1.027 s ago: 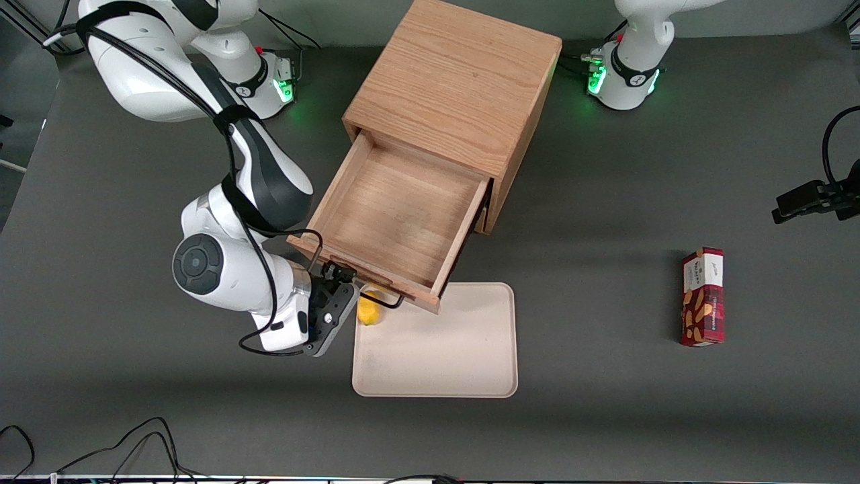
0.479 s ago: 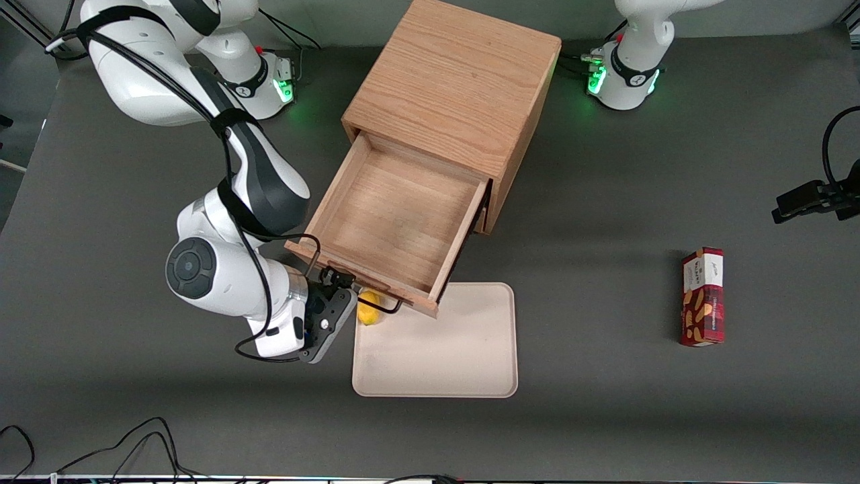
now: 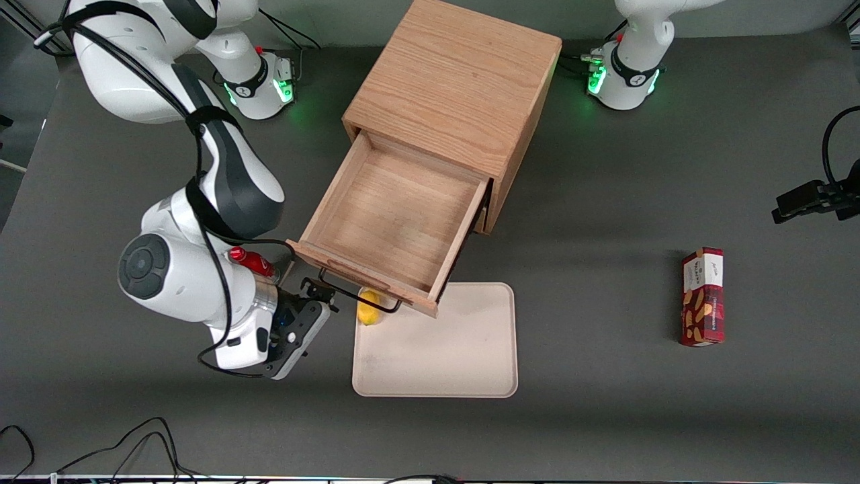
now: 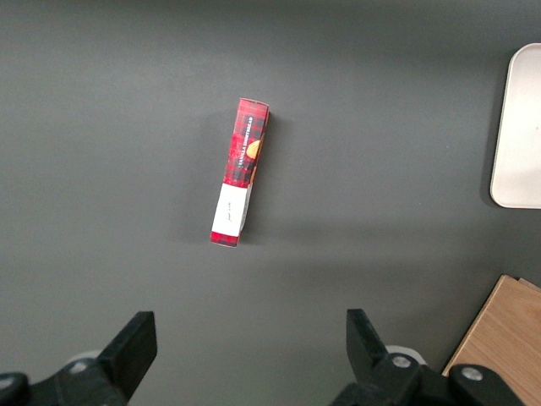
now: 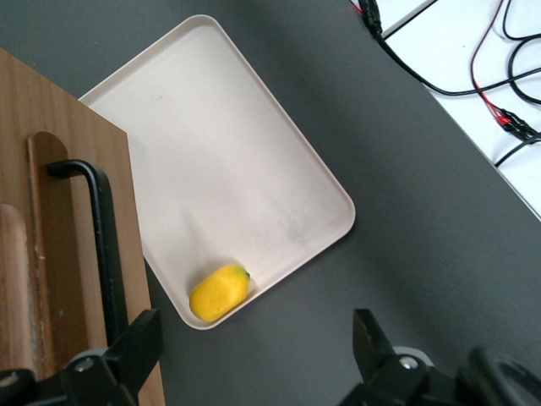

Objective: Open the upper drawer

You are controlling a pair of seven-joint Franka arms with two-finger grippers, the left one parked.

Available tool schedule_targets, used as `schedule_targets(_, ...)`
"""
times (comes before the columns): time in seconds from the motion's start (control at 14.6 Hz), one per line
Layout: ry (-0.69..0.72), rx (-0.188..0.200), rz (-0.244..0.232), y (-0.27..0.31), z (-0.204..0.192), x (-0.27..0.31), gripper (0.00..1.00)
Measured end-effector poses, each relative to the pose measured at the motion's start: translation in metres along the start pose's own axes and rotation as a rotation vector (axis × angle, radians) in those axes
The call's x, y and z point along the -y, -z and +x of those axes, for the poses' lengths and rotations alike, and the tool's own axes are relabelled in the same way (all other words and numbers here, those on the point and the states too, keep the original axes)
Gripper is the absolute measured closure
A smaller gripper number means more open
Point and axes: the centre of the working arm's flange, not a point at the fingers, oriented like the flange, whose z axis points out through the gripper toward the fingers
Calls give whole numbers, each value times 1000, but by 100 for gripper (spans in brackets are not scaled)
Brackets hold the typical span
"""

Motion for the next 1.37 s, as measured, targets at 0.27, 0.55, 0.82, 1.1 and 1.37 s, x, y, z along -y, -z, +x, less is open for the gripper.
schedule_targets(0.27, 8, 1, -21, 47, 0, 8, 0)
schedule_targets(0.55, 1, 33, -43, 112, -15, 24, 0)
schedule_targets(0.82, -95, 103, -52, 151, -55, 31, 0)
schedule_targets(1.1, -374, 235, -34, 176, -111, 23, 0)
schedule_targets(1.37, -757, 319, -71, 192, -152, 6, 0)
